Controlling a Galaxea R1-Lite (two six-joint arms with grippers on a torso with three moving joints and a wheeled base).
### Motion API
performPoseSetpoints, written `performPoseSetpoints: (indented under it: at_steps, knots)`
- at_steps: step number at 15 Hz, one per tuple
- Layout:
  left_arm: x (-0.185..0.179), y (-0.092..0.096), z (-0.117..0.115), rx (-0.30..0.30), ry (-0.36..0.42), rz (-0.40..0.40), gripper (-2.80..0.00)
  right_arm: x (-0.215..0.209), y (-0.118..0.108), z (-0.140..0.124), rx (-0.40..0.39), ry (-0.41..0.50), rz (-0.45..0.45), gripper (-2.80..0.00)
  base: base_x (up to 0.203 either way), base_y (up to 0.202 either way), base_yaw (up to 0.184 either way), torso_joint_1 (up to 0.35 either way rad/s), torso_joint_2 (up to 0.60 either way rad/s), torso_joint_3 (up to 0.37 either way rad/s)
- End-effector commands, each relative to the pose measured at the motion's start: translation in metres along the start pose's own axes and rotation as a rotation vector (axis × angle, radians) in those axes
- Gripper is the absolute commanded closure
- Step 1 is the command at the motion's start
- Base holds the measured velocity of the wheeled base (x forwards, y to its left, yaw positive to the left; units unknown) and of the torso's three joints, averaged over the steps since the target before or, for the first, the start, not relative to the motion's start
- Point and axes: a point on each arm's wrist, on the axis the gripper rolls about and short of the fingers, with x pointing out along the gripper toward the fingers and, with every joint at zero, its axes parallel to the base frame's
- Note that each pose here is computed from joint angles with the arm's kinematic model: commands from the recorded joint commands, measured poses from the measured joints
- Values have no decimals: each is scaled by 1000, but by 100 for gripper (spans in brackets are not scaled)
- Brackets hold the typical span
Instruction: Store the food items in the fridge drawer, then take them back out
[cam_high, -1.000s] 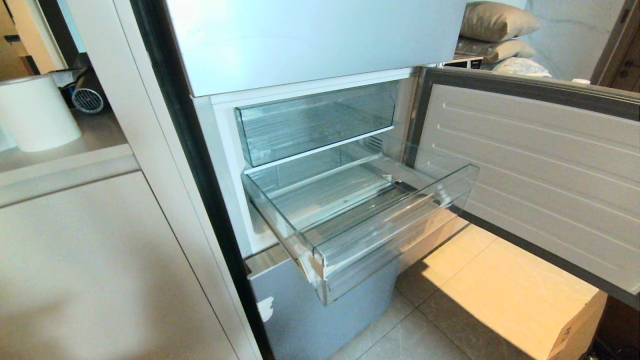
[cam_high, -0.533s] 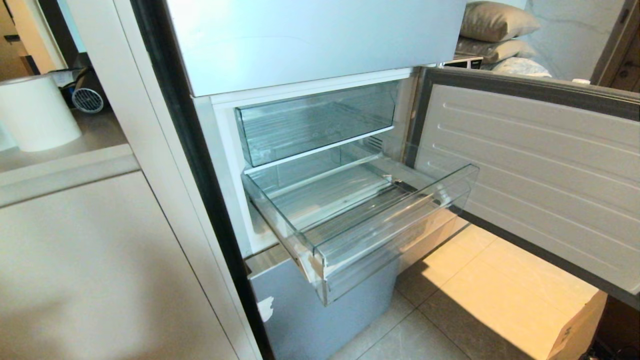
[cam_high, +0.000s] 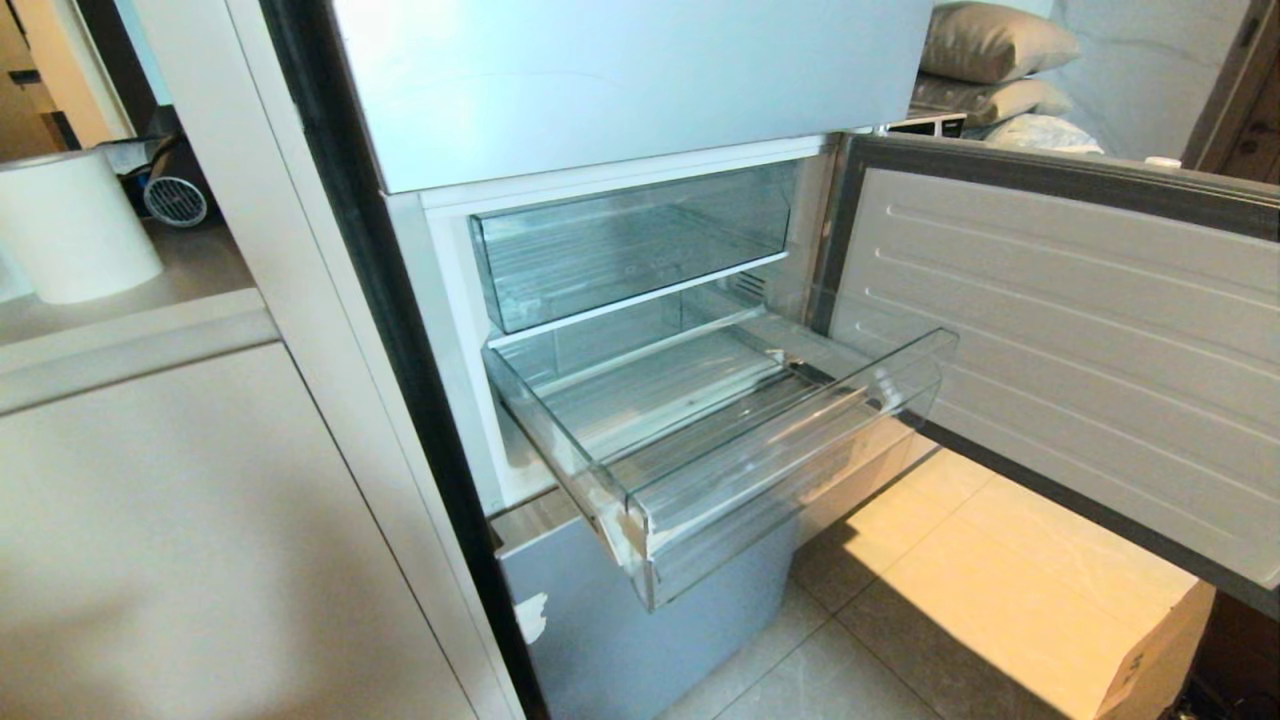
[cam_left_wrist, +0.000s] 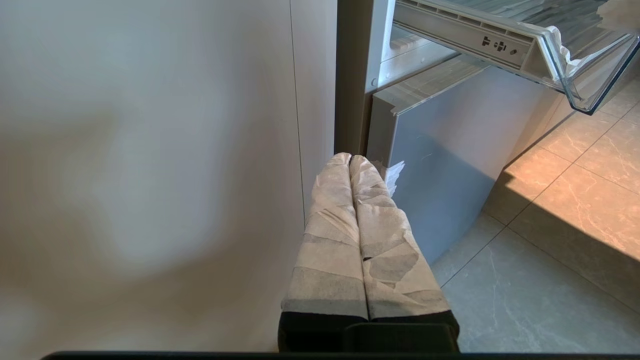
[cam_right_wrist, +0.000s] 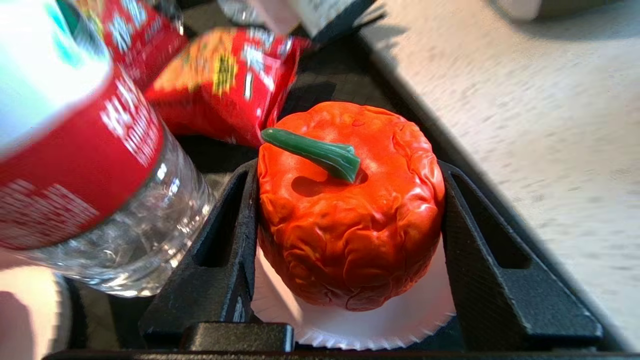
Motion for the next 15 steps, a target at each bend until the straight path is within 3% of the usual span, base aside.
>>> performPoseSetpoints:
  at_steps: [1, 5, 9, 12, 15]
  knots:
    - [0, 0, 0, 0, 1, 0, 0, -20, -1, 31, -2, -57, -11, 0, 0, 0, 0, 0, 0, 0]
    - [0, 0, 0, 0, 1, 0, 0, -79, -8, 78, -3, -136, -58, 0, 0, 0, 0, 0, 0, 0]
    - [0, 0, 0, 0, 1, 0, 0, -177, 11, 122, -31, -283, -57, 0, 0, 0, 0, 0, 0, 0]
    - [0, 0, 0, 0, 1, 0, 0, -253, 53, 137, -64, -406, 72, 0, 0, 0, 0, 0, 0, 0]
    - [0, 0, 0, 0, 1, 0, 0, -301, 102, 139, -61, -494, 298, 0, 0, 0, 0, 0, 0, 0]
